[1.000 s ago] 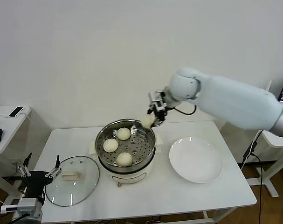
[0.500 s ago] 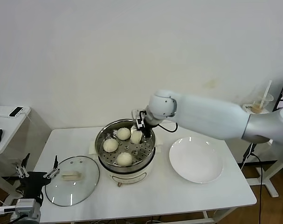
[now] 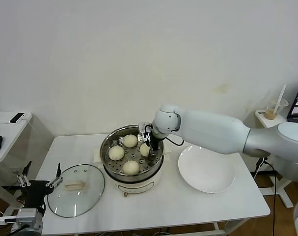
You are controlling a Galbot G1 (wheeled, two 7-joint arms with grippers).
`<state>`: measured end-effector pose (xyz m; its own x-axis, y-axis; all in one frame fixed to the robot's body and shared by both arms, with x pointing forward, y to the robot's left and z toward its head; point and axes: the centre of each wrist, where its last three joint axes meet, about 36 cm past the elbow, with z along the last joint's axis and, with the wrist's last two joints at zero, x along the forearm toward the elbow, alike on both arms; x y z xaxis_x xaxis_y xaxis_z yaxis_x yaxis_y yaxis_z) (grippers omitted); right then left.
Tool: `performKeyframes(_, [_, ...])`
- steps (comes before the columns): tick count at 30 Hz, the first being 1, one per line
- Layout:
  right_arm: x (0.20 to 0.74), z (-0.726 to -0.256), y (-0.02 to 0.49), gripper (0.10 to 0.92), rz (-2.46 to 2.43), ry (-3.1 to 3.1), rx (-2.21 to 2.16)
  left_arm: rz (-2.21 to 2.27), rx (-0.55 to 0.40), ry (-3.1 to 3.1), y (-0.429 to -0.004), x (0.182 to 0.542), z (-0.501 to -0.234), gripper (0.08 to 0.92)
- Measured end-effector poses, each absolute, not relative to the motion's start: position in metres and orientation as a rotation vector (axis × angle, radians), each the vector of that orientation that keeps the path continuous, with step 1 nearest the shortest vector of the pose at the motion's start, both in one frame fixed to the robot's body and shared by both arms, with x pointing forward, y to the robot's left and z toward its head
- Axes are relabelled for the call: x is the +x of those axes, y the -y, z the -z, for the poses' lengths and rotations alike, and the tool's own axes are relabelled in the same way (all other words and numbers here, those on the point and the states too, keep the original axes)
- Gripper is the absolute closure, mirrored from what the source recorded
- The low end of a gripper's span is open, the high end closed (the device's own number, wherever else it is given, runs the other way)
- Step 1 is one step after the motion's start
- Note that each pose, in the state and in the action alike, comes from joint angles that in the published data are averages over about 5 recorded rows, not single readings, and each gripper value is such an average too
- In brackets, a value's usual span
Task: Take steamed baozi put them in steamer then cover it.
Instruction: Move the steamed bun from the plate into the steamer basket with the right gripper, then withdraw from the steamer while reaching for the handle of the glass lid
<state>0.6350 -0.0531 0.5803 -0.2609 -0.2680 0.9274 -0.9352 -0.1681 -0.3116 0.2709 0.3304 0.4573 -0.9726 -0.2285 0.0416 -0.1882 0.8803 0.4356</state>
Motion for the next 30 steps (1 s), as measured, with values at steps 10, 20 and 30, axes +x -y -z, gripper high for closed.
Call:
performKeyframes(10, [0.634,-0.588,0.056,0.215,-1.449,1.533,1.404,0.667,0.331,2.958,-0.330,0.270,-0.457,0.177])
performKeyframes(20, [0.620,-0.618,0.075,0.199,-1.420,1.680,1.426,0.656,0.330,2.965,-0.327,0.270,-0.458,0.177])
performKeyframes(30, [0.583,-0.598,0.117,0.200,-1.331,2.169,1.423,0.635,0.312,2.993,-0.326,0.270,-0.453,0.177])
